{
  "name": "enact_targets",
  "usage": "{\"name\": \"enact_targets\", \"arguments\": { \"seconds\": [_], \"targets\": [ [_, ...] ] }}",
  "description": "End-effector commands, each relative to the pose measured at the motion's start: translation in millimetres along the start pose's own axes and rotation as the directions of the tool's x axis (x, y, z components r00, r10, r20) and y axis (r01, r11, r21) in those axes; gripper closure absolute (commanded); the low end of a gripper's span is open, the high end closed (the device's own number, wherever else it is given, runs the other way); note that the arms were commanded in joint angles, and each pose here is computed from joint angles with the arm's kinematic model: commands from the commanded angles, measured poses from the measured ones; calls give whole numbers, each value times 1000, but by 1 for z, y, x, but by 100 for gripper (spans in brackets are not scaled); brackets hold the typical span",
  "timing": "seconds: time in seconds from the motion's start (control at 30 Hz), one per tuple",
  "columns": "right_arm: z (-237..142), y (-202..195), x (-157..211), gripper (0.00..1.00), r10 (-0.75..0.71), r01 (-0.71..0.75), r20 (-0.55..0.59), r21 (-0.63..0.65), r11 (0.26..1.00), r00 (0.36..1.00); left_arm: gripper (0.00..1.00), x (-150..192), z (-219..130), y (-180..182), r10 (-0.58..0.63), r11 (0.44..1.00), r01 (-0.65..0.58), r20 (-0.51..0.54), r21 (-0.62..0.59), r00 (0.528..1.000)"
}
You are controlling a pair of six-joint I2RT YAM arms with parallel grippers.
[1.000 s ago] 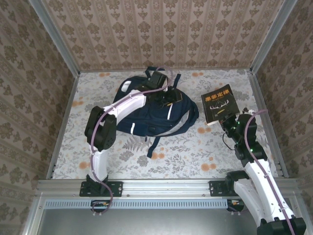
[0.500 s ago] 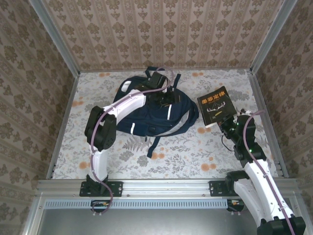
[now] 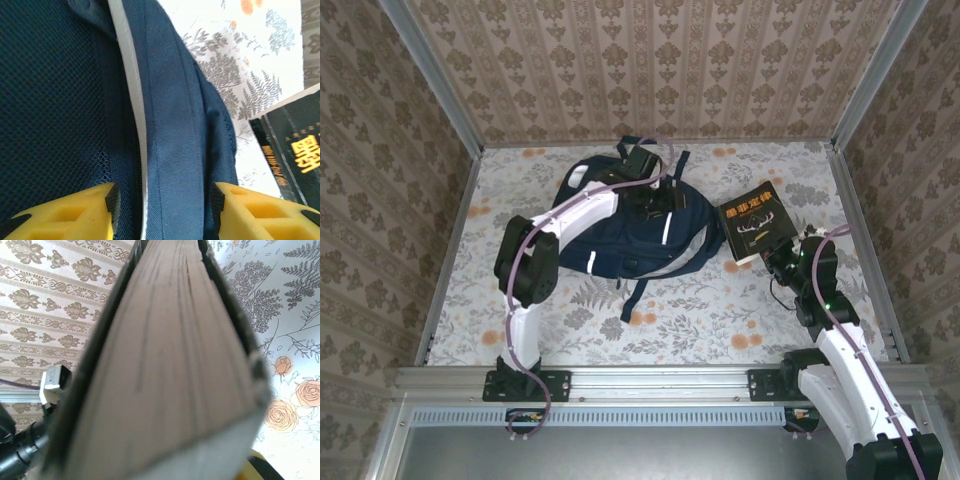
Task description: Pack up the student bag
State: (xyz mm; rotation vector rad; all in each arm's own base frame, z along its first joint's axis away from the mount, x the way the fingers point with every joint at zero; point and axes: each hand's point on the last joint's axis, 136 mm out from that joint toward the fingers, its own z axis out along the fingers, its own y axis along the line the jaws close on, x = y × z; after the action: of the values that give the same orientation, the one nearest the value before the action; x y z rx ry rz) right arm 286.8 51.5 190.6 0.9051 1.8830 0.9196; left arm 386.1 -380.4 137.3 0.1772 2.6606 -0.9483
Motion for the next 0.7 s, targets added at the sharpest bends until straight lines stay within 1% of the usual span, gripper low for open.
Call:
{"name": "enact_targets", "arguments": {
  "seconds": [0.0, 0.17, 0.27, 0.37, 0.53, 0.6, 0.67],
  "targets": [
    [-6, 33, -9, 100, -24, 28, 31, -130, 991, 999, 48, 5, 8, -8, 19, 1000, -18, -33, 20, 999],
    [-4, 31, -6, 100, -14, 16, 21, -133, 991, 1000, 54, 6, 16, -15, 32, 999, -30, -45, 34, 998],
    [-4, 30, -5, 100, -4, 6, 17, -136, 991, 1000, 63, 5, 22, -12, 40, 999, -39, -46, 23, 998],
    [-4, 31, -5, 100, -4, 6, 17, -139, 990, 1000, 76, 5, 29, -6, 58, 998, -58, -60, -3, 997],
    [-9, 31, -6, 100, -31, 34, 23, -123, 992, 999, 100, 3, 35, -9, 85, 996, -85, -88, 3, 992],
    [-12, 32, -8, 100, -50, 53, 29, -107, 993, 998, 100, -3, 24, -11, 102, 995, -103, -76, -5, 992],
    [-16, 34, -9, 100, -80, 83, 35, -100, 992, 996, 100, -13, 3, -19, 129, 992, -129, -36, 1, 991]
  ]
}}
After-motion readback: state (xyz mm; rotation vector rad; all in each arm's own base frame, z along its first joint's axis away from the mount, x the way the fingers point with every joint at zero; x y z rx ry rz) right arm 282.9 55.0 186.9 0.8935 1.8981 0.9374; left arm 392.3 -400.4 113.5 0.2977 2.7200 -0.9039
